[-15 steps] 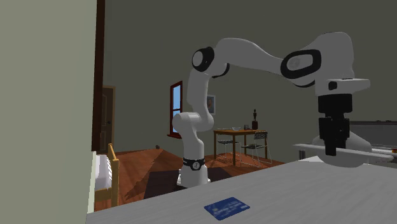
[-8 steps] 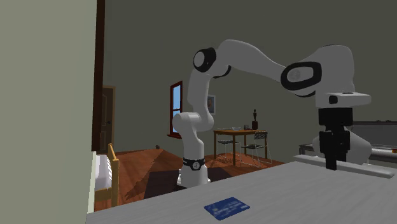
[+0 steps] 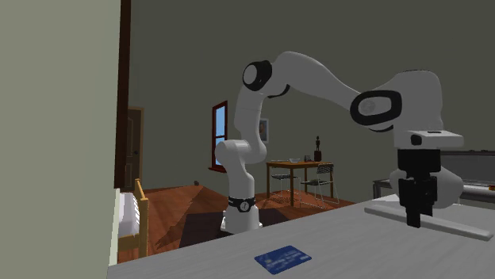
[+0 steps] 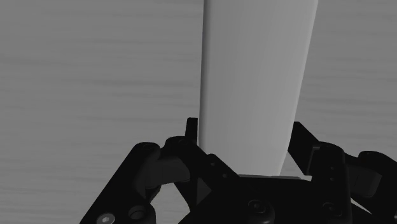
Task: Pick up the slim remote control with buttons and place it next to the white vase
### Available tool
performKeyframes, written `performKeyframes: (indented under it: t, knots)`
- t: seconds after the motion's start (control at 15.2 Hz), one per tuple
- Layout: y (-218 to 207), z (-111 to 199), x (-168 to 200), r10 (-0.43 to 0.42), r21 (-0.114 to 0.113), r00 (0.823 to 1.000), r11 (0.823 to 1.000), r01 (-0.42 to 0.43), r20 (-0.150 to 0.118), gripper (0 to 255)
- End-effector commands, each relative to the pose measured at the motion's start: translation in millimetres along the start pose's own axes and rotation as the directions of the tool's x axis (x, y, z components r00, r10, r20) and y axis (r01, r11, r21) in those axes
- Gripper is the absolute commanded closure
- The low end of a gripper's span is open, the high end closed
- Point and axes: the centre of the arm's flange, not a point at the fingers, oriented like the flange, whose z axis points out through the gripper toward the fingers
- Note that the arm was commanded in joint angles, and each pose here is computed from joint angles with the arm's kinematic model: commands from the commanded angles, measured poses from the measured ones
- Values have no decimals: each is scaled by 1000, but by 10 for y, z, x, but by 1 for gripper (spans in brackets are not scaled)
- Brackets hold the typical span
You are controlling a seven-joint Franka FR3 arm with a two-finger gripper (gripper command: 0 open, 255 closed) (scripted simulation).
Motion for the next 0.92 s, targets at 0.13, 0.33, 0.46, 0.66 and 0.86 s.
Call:
performKeyframes:
  t: [0.13,0.33,0.46,0.66,0.86]
  knots:
    - [1,6,4,0,0,1000,1000,0,-1,255]
    - [1,6,4,0,0,1000,1000,0,-1,0]
    - [0,6,4,0,0,1000,1000,0,-1,0]
    - [0,6,4,0,0,1000,1000,0,-1,0]
    - [1,-390,4,0,0,1000,1000,0,-1,0]
